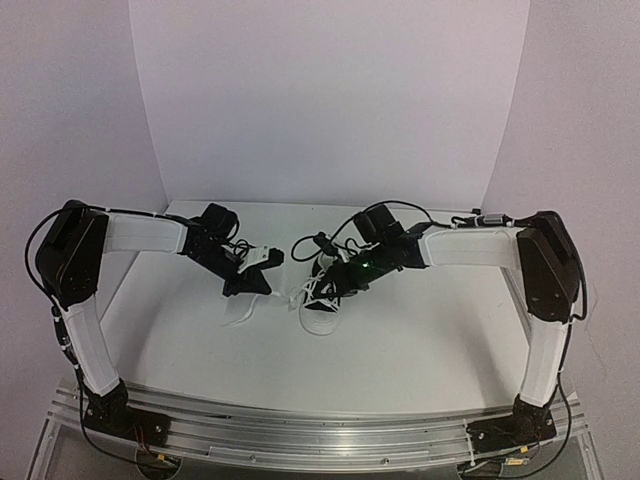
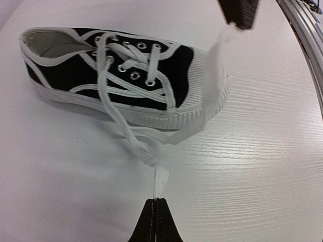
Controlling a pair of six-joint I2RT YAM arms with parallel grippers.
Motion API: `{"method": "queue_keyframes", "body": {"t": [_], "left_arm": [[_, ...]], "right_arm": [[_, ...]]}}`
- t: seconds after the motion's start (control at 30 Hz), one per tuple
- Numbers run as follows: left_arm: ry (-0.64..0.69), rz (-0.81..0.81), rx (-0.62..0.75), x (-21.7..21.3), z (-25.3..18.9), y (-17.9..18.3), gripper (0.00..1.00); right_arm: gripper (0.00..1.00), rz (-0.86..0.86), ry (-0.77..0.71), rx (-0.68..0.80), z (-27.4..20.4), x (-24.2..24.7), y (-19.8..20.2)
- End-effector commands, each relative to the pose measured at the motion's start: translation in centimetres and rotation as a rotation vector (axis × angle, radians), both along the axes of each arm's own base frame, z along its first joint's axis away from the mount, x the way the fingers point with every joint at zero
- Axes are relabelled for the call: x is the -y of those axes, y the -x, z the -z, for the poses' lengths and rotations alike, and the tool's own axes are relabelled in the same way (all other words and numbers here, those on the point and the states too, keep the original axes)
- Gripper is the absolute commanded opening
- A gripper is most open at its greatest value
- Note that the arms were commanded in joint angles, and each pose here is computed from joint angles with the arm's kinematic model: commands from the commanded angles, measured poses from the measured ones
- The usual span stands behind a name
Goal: Tie the shoes
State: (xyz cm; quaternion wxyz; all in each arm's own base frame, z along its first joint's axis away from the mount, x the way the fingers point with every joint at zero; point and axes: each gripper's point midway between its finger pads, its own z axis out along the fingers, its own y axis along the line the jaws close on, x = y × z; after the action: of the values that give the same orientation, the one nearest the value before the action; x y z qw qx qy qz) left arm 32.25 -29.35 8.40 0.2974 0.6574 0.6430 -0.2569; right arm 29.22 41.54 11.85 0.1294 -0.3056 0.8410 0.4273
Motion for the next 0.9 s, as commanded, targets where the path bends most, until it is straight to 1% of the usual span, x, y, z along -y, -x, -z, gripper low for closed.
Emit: {"method": "queue_keyframes", "body": {"t": [0.0, 0.03, 0.1, 0.13, 0.2, 0.23, 0.33, 0.43, 0.47, 0.5, 0.53, 0.6, 0.67, 0.7, 0.77, 0.83, 0.87], "left_arm": [[-0.008, 0.136, 0.03, -0.1, 0.7, 2.3, 0.1], [-0.018, 0.158, 0.038, -0.3, 1.0, 2.6, 0.21], [-0.034, 0.206, 0.059, -0.5, 1.0, 3.0, 0.52], [-0.037, 0.219, 0.067, -0.5, 0.9, 2.9, 0.63], [-0.028, 0.225, 0.078, 0.0, -0.1, 2.0, 0.79], [-0.022, 0.227, 0.076, 0.3, -0.7, 1.6, 0.82], [0.073, 0.196, 0.038, 1.8, -3.9, -0.5, 0.84], [0.161, 0.178, -0.01, 3.3, -6.7, -1.9, 0.86], [0.182, 0.163, -0.027, 3.7, -7.2, -2.3, 0.85], [0.198, 0.138, -0.043, 4.2, -7.5, -2.8, 0.82], [0.216, 0.074, -0.067, 4.8, -7.7, -3.9, 0.73], [0.23, -0.053, -0.08, 5.6, -7.0, -6.3, 0.59], [0.249, -0.168, -0.062, 6.3, -6.4, -8.8, 0.48], [0.251, -0.202, -0.049, 6.7, -6.0, -9.7, 0.45], [0.224, -0.26, -0.046, 7.2, -4.7, -11.2, 0.42], [0.156, -0.276, -0.139, 7.6, -1.6, -11.7, 0.39], [0.144, -0.276, -0.162, 8.0, -1.2, -12.1, 0.37]], "right_arm": [[0.0, 0.057, -0.038, -0.022, -1.7, 1.4, -0.2], [0.0, 0.062, -0.038, -0.023, -1.7, 1.5, -0.2], [0.0, 0.062, -0.041, -0.035, -1.6, 1.6, 0.0], [0.0, 0.063, -0.041, -0.041, -1.5, 1.6, 0.0], [0.0, 0.065, -0.036, -0.051, -1.3, 1.8, 0.2], [0.0, 0.067, -0.033, -0.056, -1.1, 1.9, 0.4], [0.0, 0.08, -0.019, -0.075, -0.7, 2.6, 0.9], [0.0, 0.108, 0.005, -0.068, -0.3, 3.6, 1.4], [0.0, 0.119, 0.012, -0.057, -0.4, 3.9, 1.4], [0.0, 0.129, 0.021, -0.051, -0.3, 4.2, 1.4], [0.0, 0.136, 0.024, -0.039, -0.4, 4.4, 1.4], [0.0, 0.138, 0.024, -0.026, -0.4, 4.4, 1.2], [0.0, 0.138, 0.02, -0.011, -0.5, 4.3, 0.9], [0.0, 0.137, 0.018, -0.005, -0.5, 4.2, 0.8], [0.0, 0.135, 0.011, 0.002, -0.5, 4.0, 0.6], [0.0, 0.132, 0.002, 0.004, -0.5, 4.0, 0.6], [0.0, 0.128, -0.004, 0.004, -0.4, 3.9, 0.7]]}}
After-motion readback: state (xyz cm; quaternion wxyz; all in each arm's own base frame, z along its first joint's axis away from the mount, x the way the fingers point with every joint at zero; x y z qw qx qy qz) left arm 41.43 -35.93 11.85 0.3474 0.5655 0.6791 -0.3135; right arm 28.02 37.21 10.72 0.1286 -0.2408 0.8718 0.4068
